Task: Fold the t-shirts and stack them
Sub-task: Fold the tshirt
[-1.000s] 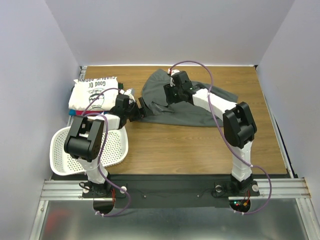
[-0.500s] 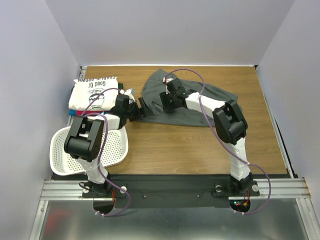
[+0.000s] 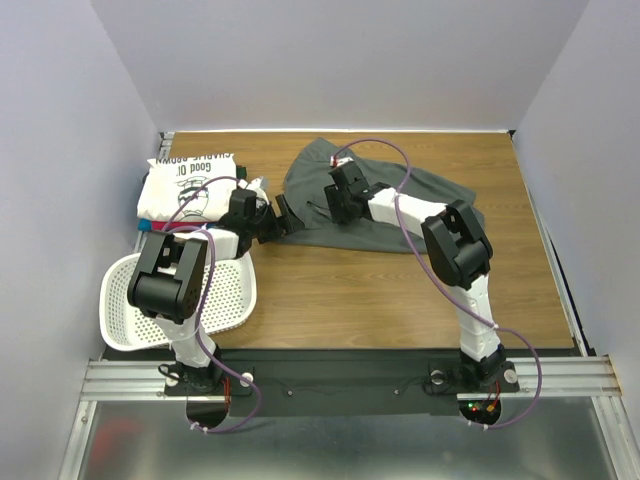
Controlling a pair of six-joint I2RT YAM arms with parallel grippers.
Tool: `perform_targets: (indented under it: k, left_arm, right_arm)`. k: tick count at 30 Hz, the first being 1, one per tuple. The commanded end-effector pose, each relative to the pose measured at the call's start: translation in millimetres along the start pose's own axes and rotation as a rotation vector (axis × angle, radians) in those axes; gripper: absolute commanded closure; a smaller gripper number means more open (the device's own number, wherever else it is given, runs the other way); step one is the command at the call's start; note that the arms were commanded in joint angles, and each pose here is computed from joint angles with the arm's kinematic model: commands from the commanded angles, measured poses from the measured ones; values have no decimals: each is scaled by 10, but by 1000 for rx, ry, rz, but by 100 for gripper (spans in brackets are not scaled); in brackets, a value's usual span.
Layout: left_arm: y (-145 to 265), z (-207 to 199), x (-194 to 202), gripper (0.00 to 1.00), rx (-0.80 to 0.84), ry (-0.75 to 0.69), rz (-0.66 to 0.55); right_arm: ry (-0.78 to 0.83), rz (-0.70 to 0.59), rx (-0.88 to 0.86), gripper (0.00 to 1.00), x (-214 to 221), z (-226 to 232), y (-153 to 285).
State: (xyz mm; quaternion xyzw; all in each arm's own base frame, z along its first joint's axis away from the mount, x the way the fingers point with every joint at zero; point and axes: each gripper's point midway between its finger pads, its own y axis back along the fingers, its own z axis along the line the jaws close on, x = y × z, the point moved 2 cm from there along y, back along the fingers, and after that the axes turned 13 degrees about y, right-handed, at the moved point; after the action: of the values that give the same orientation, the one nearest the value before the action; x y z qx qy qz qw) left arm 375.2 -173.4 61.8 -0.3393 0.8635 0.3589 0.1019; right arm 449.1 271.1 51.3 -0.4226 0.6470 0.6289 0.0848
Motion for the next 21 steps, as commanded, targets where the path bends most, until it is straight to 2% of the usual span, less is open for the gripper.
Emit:
perform_targets:
  k: [1, 15, 21]
  left_arm:
    - [67, 305, 164, 10, -92, 14, 42]
    - [109, 395, 190, 11, -107, 26, 42]
    - [108, 376, 187, 10, -99, 29, 45]
  right_arm:
    - [-11, -18, 125, 37, -58, -216, 97]
    - [-120, -18, 291, 32, -125, -883, 100]
    - [-139, -69, 266, 33, -314, -929, 280]
